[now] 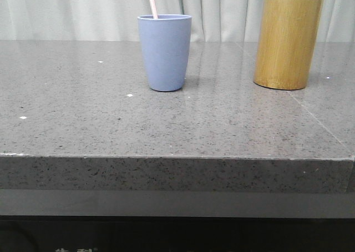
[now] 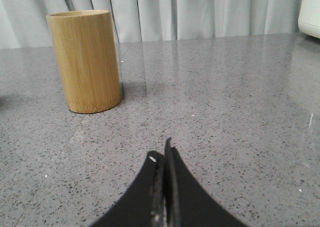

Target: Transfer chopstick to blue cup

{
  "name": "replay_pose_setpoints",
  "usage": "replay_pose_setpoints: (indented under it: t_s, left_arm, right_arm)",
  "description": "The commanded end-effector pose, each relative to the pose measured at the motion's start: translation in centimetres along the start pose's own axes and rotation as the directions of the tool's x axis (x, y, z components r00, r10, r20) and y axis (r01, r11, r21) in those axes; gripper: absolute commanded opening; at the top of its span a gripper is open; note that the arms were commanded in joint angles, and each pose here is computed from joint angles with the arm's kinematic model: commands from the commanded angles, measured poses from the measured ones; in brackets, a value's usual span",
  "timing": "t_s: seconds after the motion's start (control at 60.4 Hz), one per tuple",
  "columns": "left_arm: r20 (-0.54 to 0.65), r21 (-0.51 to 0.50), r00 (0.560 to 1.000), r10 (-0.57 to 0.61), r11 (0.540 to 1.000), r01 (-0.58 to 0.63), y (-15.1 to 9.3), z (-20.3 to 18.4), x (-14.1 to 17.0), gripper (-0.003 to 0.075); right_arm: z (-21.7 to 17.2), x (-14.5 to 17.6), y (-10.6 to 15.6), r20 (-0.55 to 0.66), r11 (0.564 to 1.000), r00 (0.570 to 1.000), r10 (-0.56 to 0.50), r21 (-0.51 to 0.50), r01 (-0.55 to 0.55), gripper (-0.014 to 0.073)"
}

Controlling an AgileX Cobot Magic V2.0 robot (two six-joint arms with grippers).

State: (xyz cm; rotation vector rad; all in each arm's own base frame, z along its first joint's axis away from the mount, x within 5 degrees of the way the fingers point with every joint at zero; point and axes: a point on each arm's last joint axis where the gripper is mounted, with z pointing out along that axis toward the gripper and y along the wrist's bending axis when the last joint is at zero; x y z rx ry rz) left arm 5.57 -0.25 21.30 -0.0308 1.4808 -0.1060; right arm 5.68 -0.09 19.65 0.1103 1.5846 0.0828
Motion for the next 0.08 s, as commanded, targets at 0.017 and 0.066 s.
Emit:
replay_pose_setpoints:
  t_s: [0.017, 0.066]
  left_arm:
    - [0.096, 0.003, 0.995, -0.011, 1.000, 0.010, 0.00, -0.22, -0.59, -0.0019]
    - [0.096, 0.003, 0.995, -0.011, 1.000, 0.010, 0.00, -0.22, -0.59, -0.0019]
  right_arm:
    - [-0.23, -1.07, 0.10, 0.113, 1.000, 0.994, -0.012, -0.007, 0.013, -0.0067]
    - [-0.23, -1.07, 0.10, 0.113, 1.000, 0.994, -0.012, -0.007, 0.013, -0.0067]
